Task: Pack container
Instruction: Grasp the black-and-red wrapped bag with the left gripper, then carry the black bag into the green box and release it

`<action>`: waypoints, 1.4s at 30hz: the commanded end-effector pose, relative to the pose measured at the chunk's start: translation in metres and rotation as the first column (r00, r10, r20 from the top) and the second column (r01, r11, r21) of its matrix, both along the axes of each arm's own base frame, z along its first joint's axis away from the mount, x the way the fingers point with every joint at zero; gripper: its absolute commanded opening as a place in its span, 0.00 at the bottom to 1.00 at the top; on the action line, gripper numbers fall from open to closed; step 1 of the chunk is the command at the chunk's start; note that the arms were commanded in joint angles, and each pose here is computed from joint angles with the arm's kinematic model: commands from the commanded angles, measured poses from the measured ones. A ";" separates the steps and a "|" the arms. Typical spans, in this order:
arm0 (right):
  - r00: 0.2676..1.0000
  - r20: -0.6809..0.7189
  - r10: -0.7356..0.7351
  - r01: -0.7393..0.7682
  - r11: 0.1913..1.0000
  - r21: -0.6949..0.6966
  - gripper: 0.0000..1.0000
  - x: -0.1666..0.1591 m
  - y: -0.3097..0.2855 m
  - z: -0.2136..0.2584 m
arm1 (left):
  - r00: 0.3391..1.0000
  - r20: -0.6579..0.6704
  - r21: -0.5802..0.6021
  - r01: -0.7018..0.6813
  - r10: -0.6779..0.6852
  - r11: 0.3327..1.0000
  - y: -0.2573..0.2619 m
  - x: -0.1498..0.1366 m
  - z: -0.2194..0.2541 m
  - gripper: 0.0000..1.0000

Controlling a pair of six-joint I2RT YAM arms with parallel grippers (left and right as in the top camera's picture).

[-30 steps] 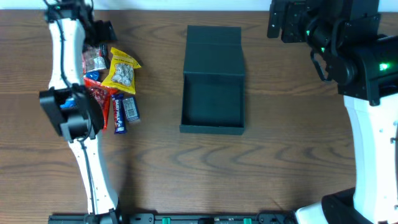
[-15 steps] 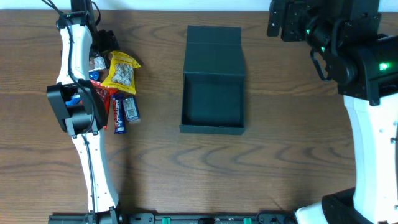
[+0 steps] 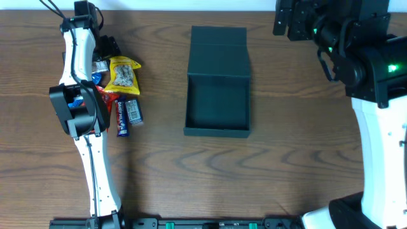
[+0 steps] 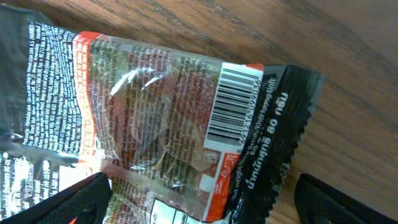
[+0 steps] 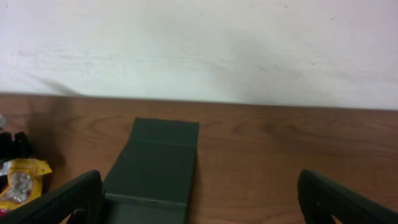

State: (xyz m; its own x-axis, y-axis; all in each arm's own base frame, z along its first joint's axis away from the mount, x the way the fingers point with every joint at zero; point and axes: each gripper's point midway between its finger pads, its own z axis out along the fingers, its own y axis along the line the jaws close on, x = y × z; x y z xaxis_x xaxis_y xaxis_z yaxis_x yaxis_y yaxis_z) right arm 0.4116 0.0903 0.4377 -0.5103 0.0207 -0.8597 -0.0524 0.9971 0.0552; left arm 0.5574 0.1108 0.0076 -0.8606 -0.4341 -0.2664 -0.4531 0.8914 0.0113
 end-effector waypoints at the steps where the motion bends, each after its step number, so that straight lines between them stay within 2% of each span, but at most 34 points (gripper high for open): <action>1: 1.000 -0.005 -0.009 0.009 1.000 -0.014 0.99 0.002 -0.003 -0.003 | 0.999 -0.050 0.008 -0.016 0.017 1.000 0.006 -0.008 -0.023 1.00; 2: 1.000 -0.005 -0.009 0.009 1.000 -0.013 0.99 0.002 -0.003 -0.003 | 0.998 -0.055 0.008 -0.015 0.016 1.000 0.006 -0.009 -0.025 0.91; 8: 1.000 -0.007 -0.013 0.013 1.000 -0.007 0.99 0.002 -0.003 -0.003 | 0.998 -0.065 0.007 -0.012 0.012 1.000 0.006 -0.010 -0.029 0.60; 12: 1.000 -0.009 -0.013 0.013 1.000 -0.008 0.99 0.001 -0.003 -0.003 | 0.997 -0.071 0.007 -0.007 0.008 1.000 0.008 -0.012 -0.030 0.42; 16: 1.000 -0.010 -0.013 0.013 1.000 -0.008 0.99 0.001 -0.003 -0.004 | 0.997 -0.079 0.006 -0.013 0.013 1.000 0.010 -0.014 -0.032 0.28; 19: 1.000 -0.009 -0.013 0.013 1.000 -0.008 0.99 0.001 -0.003 -0.004 | 0.997 -0.080 0.006 -0.016 0.016 1.000 0.012 -0.015 -0.032 0.06; 26: 1.000 -0.008 -0.013 0.013 1.000 -0.008 0.99 0.001 -0.003 -0.003 | 0.995 -0.095 0.009 -0.005 0.006 1.000 0.012 -0.018 -0.027 0.06; 30: 1.000 -0.008 -0.013 0.013 1.000 -0.008 0.99 0.001 -0.003 -0.003 | 0.998 -0.064 0.029 0.027 -0.025 0.999 0.015 -0.010 -0.003 0.06; 34: 1.000 -0.009 -0.013 0.013 1.000 -0.009 0.99 0.001 -0.003 -0.003 | 0.996 0.017 0.136 0.081 -0.084 0.987 0.027 0.006 0.054 0.06; 38: 1.000 -0.009 -0.013 0.013 1.000 -0.009 0.99 0.001 -0.003 -0.003 | 0.966 0.122 0.270 0.191 -0.230 0.944 0.027 0.022 0.128 0.06; 42: 1.000 -0.006 0.003 -0.003 0.999 -0.035 0.99 0.001 -0.003 -0.003 | 0.869 0.280 0.232 0.351 -0.408 0.907 -0.016 0.032 0.188 0.06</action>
State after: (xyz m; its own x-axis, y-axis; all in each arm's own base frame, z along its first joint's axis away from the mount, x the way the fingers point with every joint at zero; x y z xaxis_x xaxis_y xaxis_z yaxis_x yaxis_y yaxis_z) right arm 0.4113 0.0902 0.4372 -0.5120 0.0168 -0.8589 -0.0538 0.9972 0.0515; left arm 0.5845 0.1256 0.1447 -0.8468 -0.1660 -0.5053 -0.2563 0.9598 0.1142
